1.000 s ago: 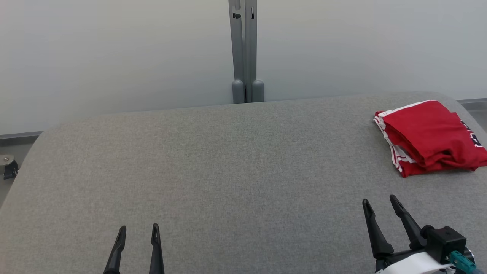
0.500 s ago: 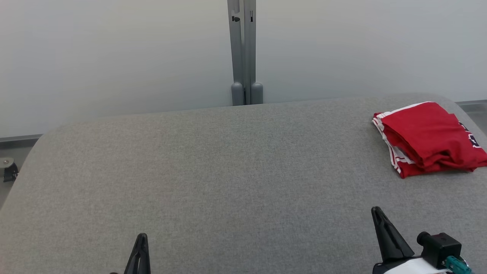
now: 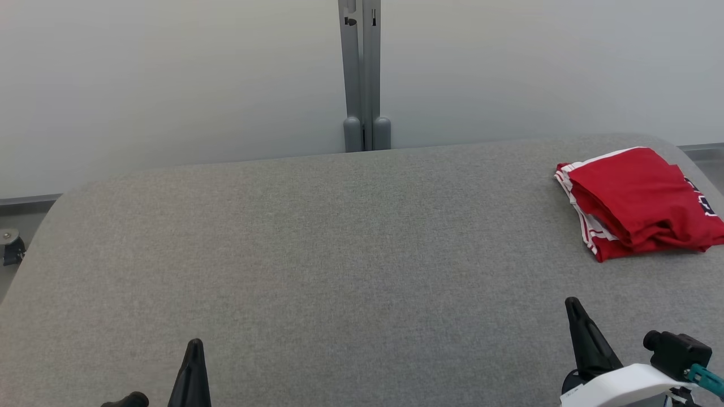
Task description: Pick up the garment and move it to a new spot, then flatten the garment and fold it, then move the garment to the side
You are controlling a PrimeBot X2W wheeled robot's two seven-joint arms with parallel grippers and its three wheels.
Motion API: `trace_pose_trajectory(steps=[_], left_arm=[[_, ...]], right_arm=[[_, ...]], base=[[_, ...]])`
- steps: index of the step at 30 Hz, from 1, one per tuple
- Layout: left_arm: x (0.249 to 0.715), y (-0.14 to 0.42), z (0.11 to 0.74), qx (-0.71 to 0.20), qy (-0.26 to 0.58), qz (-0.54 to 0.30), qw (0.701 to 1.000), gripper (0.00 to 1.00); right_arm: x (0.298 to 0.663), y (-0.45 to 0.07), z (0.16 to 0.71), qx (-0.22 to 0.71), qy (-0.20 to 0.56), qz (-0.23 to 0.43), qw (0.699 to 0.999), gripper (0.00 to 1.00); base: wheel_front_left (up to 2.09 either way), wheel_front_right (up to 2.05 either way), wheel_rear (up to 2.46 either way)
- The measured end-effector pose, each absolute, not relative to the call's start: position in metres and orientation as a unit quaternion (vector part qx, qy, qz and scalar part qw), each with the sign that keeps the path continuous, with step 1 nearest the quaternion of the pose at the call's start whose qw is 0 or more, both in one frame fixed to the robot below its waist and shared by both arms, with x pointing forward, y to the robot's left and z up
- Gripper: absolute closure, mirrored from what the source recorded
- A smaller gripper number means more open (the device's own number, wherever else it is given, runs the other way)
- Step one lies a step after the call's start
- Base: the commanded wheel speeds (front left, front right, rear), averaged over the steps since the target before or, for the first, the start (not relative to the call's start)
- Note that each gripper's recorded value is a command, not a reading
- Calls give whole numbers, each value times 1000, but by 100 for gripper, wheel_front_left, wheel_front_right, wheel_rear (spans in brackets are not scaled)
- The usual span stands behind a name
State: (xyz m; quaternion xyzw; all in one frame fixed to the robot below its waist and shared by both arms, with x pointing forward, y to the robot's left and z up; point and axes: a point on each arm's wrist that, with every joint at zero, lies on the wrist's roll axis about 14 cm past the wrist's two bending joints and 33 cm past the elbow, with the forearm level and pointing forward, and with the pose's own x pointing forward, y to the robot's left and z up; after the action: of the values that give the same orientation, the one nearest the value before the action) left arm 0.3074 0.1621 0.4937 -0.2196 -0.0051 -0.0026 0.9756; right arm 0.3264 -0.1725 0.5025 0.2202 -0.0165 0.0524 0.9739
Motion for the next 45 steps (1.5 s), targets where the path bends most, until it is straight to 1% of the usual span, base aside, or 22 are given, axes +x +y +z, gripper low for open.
trace_pose_trajectory(steps=[23,45], left_arm=[[331,175,493,-382,13,11,924,100],[349,183,495,-496,18,14,868,100]], right_arm=[[345,-186,503,379,-3,18,925,100],[360,-193,505,495,0,5,869,100]], base=[[0,0,0],[0,0,0]])
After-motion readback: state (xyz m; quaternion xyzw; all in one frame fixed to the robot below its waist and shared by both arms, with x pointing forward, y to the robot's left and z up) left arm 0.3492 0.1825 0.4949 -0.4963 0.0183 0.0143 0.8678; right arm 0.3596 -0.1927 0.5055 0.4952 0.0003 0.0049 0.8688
